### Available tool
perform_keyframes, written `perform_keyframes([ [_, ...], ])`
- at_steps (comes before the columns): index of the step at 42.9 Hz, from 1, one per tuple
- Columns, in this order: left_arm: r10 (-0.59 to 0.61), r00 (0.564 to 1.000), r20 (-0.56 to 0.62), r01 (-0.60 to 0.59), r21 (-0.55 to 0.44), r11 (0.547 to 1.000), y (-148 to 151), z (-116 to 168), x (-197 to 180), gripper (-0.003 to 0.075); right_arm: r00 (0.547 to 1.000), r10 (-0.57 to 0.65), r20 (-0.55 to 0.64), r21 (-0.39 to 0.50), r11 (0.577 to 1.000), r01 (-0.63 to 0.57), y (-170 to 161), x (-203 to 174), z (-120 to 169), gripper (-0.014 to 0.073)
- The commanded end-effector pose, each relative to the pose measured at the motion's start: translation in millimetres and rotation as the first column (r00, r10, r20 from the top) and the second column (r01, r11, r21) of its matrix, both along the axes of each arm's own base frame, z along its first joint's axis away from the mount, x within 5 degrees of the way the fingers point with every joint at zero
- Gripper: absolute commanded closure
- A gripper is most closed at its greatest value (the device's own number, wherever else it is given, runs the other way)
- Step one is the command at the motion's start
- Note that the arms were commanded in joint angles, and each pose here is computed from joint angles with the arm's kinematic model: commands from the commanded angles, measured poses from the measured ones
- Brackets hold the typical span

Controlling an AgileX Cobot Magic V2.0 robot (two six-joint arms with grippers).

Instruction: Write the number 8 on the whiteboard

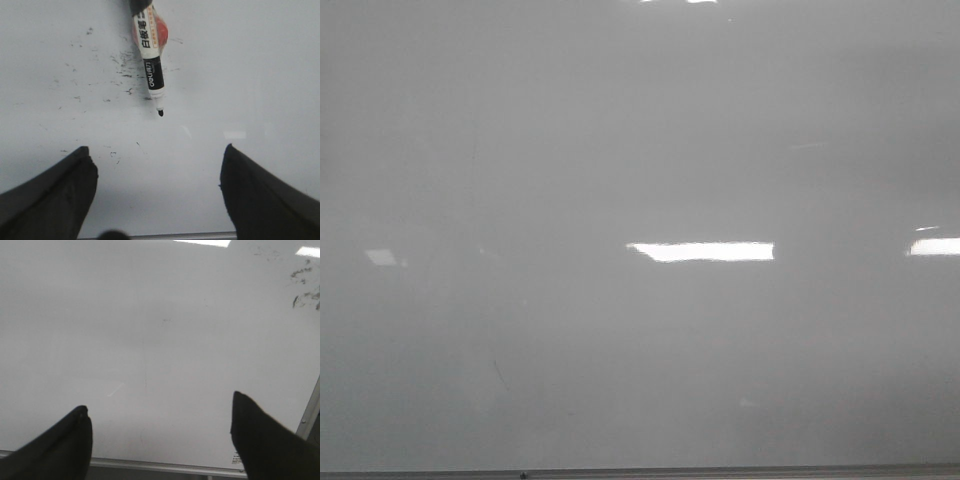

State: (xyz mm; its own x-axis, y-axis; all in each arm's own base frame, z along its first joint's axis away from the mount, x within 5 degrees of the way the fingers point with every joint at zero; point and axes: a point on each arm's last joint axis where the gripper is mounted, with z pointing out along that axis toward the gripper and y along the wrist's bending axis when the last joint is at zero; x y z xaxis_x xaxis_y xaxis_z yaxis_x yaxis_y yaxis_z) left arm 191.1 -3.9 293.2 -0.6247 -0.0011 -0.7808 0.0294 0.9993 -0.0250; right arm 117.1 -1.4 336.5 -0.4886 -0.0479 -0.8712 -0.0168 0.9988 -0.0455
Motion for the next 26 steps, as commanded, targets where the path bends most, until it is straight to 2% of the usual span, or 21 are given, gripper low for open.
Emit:
perform_keyframes([
  [1, 0.019, 0.995, 0.097, -0.016, -0.033, 0.999, -1, 8, 27, 0.0208, 0.996, 0.008, 0.087, -0.003, 1.0, -0.008, 1, 3, 14, 0.0004],
  [9, 0.045, 0.997, 0.058, -0.04, -0.083, 0.996, -3, -4, 61, 0.0208, 0.996, 0.008, 0.087, -0.003, 1.0, -0.008, 1, 3, 14, 0.0004],
  [16, 0.047, 0.999, 0.022, -0.045, -0.081, 0.996, -3, -13, 84, 0.0208, 0.996, 0.008, 0.087, -0.003, 1.0, -0.008, 1, 3, 14, 0.0004],
  [26, 0.058, 0.998, 0.033, -0.055, -0.076, 0.996, -2, -26, 106, 0.0209, 0.996, 0.008, 0.087, -0.003, 1.0, -0.008, 1, 3, 14, 0.0004],
])
